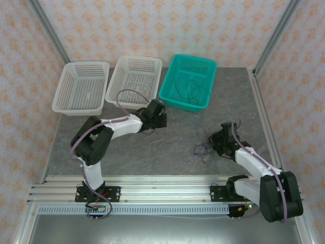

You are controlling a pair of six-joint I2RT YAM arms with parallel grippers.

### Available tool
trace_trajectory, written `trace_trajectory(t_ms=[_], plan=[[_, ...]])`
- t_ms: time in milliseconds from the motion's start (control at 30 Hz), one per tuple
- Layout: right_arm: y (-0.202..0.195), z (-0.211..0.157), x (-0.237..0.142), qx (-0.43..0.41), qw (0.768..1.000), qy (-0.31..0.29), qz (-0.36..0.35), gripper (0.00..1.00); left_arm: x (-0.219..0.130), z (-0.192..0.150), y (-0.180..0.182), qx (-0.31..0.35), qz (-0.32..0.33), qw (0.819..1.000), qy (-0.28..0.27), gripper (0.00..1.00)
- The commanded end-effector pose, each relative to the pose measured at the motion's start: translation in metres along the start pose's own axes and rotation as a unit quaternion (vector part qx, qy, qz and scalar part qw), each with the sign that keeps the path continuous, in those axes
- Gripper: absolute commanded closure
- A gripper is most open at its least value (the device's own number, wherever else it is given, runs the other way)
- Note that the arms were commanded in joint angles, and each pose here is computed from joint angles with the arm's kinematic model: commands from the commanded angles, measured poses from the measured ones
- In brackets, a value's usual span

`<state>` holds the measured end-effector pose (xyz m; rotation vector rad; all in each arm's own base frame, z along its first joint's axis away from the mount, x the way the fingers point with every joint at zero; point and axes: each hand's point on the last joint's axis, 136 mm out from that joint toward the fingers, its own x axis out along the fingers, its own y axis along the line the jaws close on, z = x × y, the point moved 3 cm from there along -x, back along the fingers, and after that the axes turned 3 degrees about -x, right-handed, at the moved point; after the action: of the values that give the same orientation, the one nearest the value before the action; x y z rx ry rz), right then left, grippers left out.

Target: Untangle the cables

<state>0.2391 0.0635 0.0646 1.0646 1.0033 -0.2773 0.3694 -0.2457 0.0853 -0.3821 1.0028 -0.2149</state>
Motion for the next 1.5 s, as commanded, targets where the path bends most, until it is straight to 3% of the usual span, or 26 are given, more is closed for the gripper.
trace_trajectory(t_ms=[0,67,133,167,267,467,767,867,1033,1233,1367,1433,1467], plan=[[-0.004,0.005,-0.008,-0.004,1.0,-0.024,-0.011,0.84,-0.014,-0.003,0.014,0.015,0.023,1.0,-0.005,1.0],[0.012,0.003,-0.011,-0.032,0.999,-0.008,0.027,0.85,-0.018,-0.004,0.007,0.019,-0.003,1.0,-0.003,1.0],[0.027,0.0,-0.014,-0.051,0.997,0.007,0.058,0.87,-0.022,-0.006,-0.014,0.041,-0.071,0.997,-0.003,1.0],[0.033,-0.003,-0.015,-0.063,0.995,0.018,0.072,0.89,-0.026,-0.007,-0.03,0.055,-0.116,0.992,-0.007,0.95],[0.051,-0.009,-0.019,-0.095,0.988,0.047,0.111,0.94,-0.035,-0.008,-0.071,0.085,-0.199,0.976,-0.005,0.67],[0.088,-0.03,-0.032,-0.152,0.963,0.115,0.189,1.0,-0.022,-0.011,-0.109,0.113,-0.202,0.973,-0.004,0.44],[0.115,-0.06,-0.063,-0.236,0.926,0.145,0.255,1.0,-0.012,-0.004,-0.099,0.119,-0.175,0.977,-0.005,0.24],[0.119,-0.062,-0.068,-0.241,0.92,0.147,0.271,1.0,-0.007,-0.007,-0.087,0.12,-0.157,0.98,0.004,0.24],[0.127,-0.067,-0.074,-0.245,0.91,0.155,0.298,1.0,-0.004,-0.028,-0.094,0.136,-0.222,0.964,0.052,0.24],[0.134,-0.066,-0.079,-0.246,0.906,0.149,0.311,1.0,0.014,-0.027,-0.069,0.097,-0.154,0.982,0.054,0.31],[0.133,-0.065,-0.081,-0.245,0.907,0.143,0.311,1.0,0.032,-0.031,-0.056,0.07,-0.135,0.986,0.064,0.5],[0.13,-0.063,-0.079,-0.244,0.911,0.135,0.303,1.0,0.031,-0.029,-0.055,0.069,-0.135,0.987,0.06,0.67],[0.128,-0.061,-0.077,-0.244,0.914,0.128,0.297,1.0,0.029,-0.028,-0.053,0.069,-0.13,0.988,0.054,0.82]])
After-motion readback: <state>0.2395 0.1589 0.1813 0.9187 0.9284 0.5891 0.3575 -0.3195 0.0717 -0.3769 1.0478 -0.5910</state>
